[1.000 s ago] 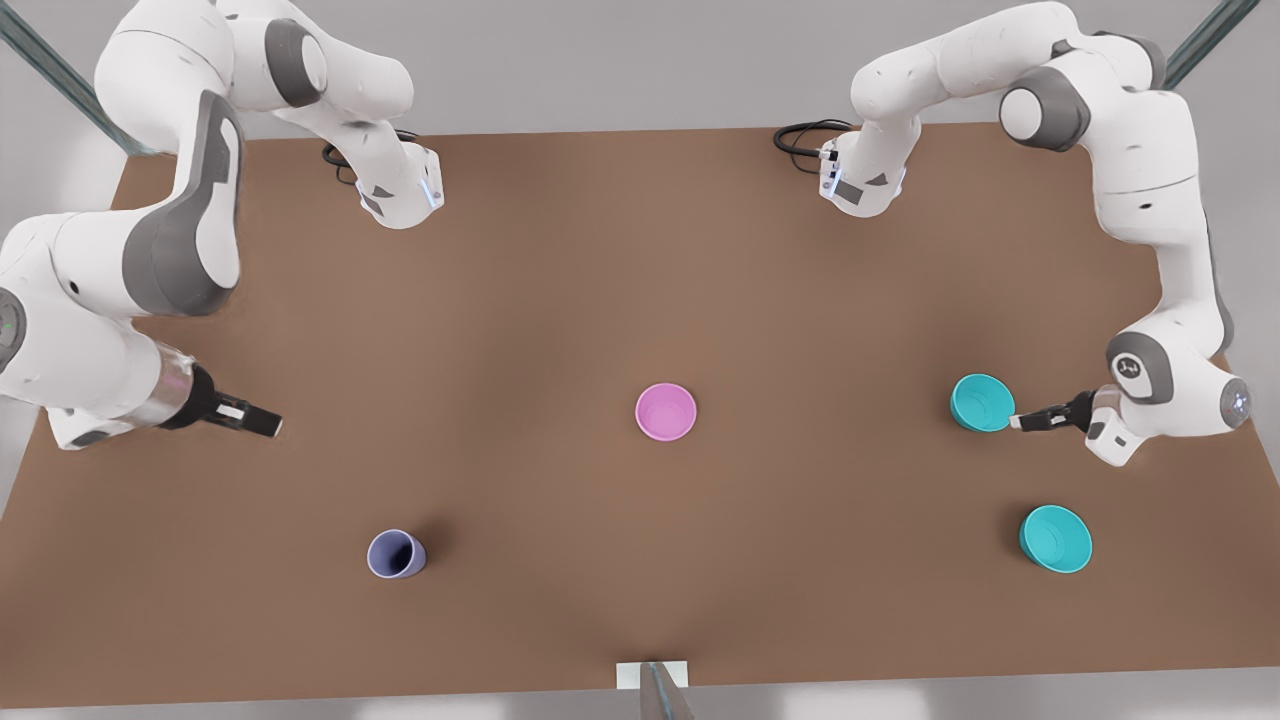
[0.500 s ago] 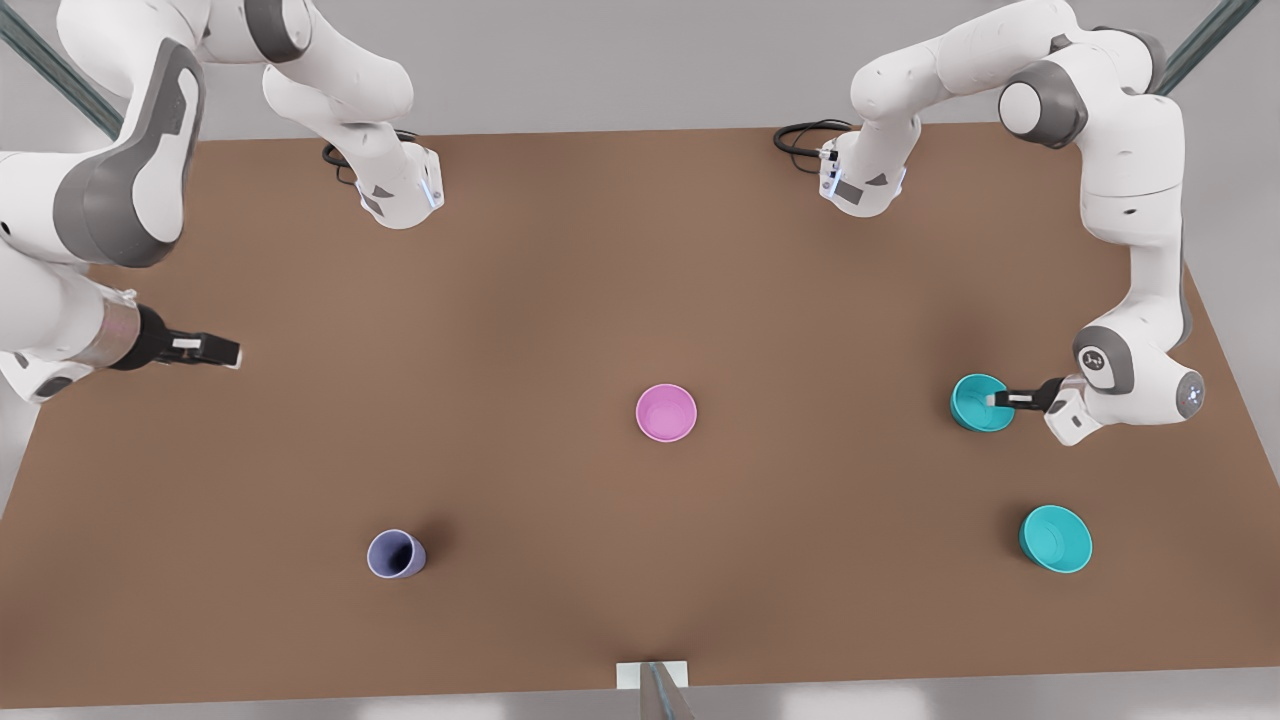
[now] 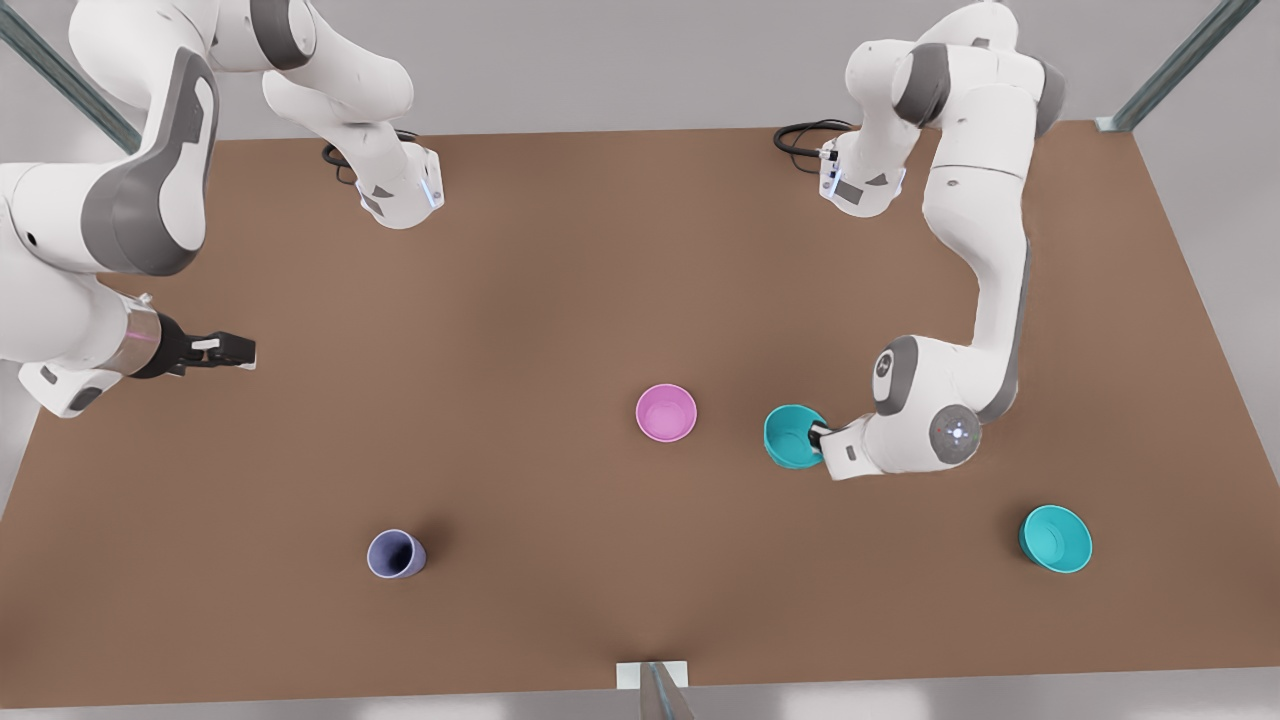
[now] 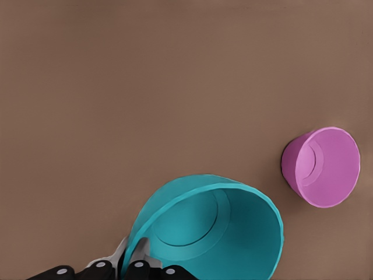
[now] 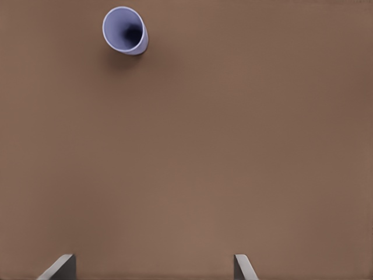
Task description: Stack the blue bowl on the pink bowl
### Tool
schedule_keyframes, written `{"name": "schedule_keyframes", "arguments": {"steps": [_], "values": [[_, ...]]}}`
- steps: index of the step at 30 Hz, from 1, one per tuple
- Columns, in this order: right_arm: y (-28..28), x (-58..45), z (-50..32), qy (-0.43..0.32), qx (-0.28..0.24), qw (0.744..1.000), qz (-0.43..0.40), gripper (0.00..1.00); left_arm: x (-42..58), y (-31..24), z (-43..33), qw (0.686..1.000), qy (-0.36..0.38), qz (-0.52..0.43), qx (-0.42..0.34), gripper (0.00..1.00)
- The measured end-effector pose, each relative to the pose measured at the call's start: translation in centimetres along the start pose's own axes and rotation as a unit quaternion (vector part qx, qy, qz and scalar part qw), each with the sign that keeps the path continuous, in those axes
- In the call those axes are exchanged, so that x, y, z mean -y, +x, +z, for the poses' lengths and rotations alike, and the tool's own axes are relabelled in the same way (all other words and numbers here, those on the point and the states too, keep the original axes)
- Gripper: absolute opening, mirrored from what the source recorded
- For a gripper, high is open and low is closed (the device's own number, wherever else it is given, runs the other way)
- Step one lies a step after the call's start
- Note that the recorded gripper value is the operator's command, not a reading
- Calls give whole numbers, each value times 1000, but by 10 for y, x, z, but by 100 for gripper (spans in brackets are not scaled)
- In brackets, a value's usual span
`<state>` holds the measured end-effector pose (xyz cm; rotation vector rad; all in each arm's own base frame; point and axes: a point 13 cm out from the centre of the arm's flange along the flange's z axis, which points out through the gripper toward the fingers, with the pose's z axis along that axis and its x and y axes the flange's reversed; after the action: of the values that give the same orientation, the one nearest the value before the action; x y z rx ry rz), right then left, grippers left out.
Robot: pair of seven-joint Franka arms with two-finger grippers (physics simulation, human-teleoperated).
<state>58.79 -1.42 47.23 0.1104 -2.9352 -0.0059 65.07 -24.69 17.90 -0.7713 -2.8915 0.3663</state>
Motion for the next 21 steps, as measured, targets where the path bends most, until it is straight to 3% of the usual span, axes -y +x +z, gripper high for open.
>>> {"name": "schedule_keyframes", "arguments": {"steps": [4, 21], "values": [[0, -1, 1, 2, -2, 1000, -10, 100, 93, -43, 13, 999, 0, -33, -3, 21], [-1, -8, 8, 9, -12, 999, -40, 100, 176, -1, 107, 952, 5, -276, -129, 21]]}}
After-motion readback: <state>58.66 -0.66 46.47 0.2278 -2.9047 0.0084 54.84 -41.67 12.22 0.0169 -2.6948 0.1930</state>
